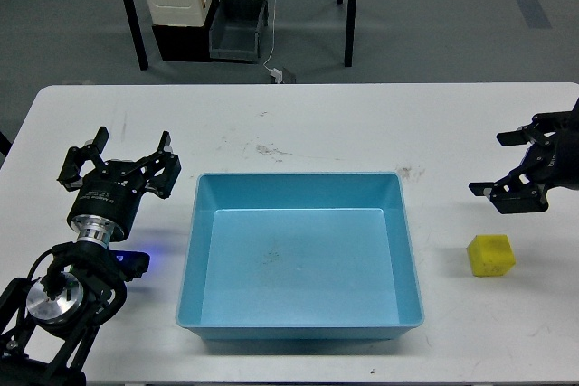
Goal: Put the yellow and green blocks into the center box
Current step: 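Lower the right gripper and grasp the yellow cube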
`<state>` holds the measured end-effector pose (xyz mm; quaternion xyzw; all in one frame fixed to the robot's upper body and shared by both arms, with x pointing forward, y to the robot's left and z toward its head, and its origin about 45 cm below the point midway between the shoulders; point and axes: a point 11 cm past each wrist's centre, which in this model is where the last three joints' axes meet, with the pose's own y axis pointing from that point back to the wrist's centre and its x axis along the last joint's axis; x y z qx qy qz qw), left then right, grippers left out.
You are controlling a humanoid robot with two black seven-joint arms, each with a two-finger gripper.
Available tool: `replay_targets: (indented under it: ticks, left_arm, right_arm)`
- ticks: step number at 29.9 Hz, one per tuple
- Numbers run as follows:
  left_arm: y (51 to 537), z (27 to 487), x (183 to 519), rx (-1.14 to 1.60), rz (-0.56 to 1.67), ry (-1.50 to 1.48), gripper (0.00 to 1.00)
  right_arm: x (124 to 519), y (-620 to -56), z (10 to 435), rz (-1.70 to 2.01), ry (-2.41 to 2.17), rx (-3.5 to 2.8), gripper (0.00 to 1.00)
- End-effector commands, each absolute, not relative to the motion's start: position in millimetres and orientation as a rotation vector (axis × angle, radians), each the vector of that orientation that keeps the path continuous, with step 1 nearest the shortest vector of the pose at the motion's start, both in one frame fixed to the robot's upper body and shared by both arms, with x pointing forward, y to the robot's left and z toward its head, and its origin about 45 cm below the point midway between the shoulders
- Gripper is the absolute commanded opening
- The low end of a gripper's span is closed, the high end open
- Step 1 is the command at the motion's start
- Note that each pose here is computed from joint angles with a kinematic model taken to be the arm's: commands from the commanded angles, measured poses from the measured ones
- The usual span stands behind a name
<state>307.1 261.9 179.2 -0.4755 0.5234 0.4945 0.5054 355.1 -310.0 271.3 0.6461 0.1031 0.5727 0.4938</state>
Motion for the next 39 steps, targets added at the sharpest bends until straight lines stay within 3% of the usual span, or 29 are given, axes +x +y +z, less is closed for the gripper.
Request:
replay_targets:
  ticks: [1,26,39]
  left_arm:
    - [262.2,179.4,307.1,-1.150,1.193,1.263,1.00]
    - [264.0,177.9,306.8,-1.168,1.215,1.258,1.00]
    - [264.5,177.9,306.9,-1.170,1.217,1.259,1.00]
  right_arm:
    - [347.2,-299.5,252.7,1.407,0.459,1.474,1.00]
    - [317.3,-290.2,190.7,1.265,0.862,1.385,0.98]
    - [322.3,-286.3,184.3,1.261,0.884,1.366,0.88]
